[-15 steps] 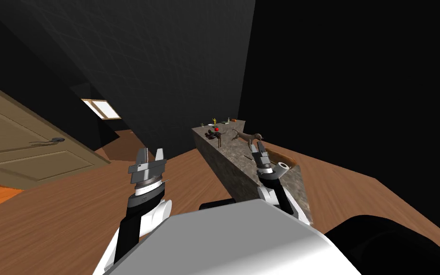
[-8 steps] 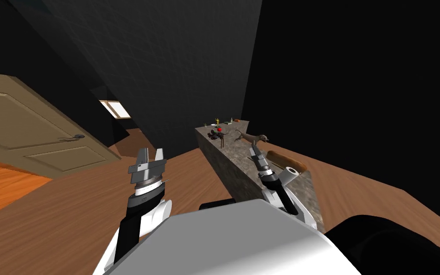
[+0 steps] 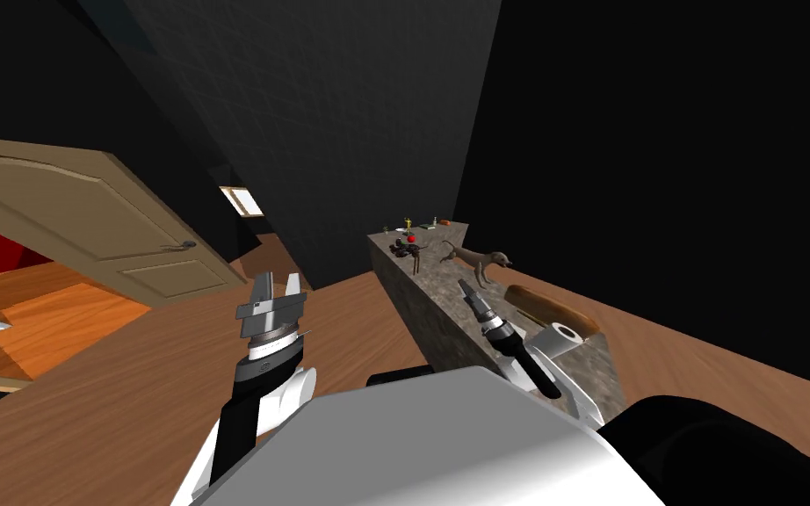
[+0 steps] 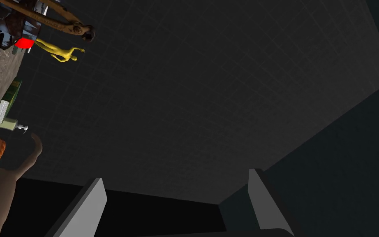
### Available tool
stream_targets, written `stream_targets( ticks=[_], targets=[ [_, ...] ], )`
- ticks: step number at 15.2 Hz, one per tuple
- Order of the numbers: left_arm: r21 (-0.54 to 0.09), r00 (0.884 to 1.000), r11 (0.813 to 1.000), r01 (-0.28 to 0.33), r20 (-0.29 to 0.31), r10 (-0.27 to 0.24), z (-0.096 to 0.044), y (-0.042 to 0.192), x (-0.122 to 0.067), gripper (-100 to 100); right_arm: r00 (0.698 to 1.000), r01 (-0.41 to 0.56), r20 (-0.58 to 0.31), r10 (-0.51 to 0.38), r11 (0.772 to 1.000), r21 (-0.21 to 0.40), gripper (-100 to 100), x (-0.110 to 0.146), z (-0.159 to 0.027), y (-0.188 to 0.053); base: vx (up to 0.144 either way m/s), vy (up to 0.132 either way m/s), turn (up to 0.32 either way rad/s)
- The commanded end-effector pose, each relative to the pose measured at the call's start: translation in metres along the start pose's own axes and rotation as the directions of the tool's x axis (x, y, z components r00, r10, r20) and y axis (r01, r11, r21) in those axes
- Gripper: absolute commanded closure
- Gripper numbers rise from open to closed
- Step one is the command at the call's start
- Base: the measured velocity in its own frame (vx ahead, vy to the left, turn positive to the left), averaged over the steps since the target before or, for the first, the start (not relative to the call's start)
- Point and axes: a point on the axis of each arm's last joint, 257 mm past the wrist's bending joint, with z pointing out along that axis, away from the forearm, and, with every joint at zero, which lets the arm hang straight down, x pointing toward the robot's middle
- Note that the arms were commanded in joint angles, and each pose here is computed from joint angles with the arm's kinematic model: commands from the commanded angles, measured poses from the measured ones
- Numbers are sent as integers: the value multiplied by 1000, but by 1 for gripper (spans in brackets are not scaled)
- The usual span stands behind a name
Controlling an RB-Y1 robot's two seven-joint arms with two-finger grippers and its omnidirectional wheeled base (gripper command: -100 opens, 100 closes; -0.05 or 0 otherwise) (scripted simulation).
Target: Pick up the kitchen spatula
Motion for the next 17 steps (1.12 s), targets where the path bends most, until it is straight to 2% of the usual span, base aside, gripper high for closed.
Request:
stream_targets(
  ticks=[1, 2, 3, 4, 5, 6, 8, 9, 11, 12, 13, 14, 16, 17],
  targets=[
    [0, 1000, 1000, 0, 0, 0, 0, 0, 0, 0, 999, 16, -32, -16, 1000, 10, -100, 4, -3, -4, 28, -4, 25],
    [0, 1000, 1000, 0, 0, 0, 0, 0, 0, 0, 997, 37, -75, -34, 998, 45, -100, 9, -13, -20, 32, 4, 99],
    [0, 1000, 1000, 0, 0, 0, 0, 0, 0, 0, 995, 45, -88, -41, 998, 42, -100, 10, -13, -20, 32, 3, 132],
    [0, 1000, 1000, 0, 0, 0, 0, 0, 0, 0, 991, 63, -123, -53, 995, 79, -100, 14, -23, -36, 32, 4, 190],
    [0, 1000, 1000, 0, 0, 0, 0, 0, 0, 0, 988, 75, -144, -64, 994, 75, -100, 15, -23, -36, 32, 2, 159],
    [0, 1000, 1000, 0, 0, 0, 0, 0, 0, 0, 981, 93, -178, -72, 989, 112, -100, 18, -35, -52, 33, -2, 177],
    [0, 1000, 1000, 0, 0, 0, 0, 0, 0, 0, 975, 110, -204, -86, 988, 105, -100, 18, -35, -52, 31, -3, 86],
    [0, 1000, 1000, 0, 0, 0, 0, 0, 0, 0, 965, 134, -245, -97, 981, 140, -100, 21, -48, -69, 26, 1, 117],
    [0, 1000, 1000, 0, 0, 0, 0, 0, 0, 0, 959, 146, -263, -106, 980, 135, -100, 21, -48, -69, 22, -2, 93],
    [0, 1000, 1000, 0, 0, 0, 0, 0, 0, 0, 945, 174, -307, -116, 970, 168, -100, 22, -62, -85, 21, 3, 151],
    [0, 1000, 1000, 0, 0, 0, 0, 0, 0, 0, 939, 184, -322, -124, 969, 163, -100, 22, -62, -85, 23, 1, 147],
    [0, 1000, 1000, 0, 0, 0, 0, 0, 0, 0, 926, 207, -357, -127, 958, 198, -100, 22, -77, -101, 24, -2, 209],
    [0, 1000, 1000, 0, 0, 0, 0, 0, 0, 0, 915, 223, -380, -139, 956, 188, -100, 21, -77, -101, 22, -7, 93],
    [0, 1000, 1000, 0, 0, 0, 0, 0, 0, 0, 896, 252, -421, -142, 943, 219, -100, 20, -93, -116, 20, -2, 121]
  ],
)
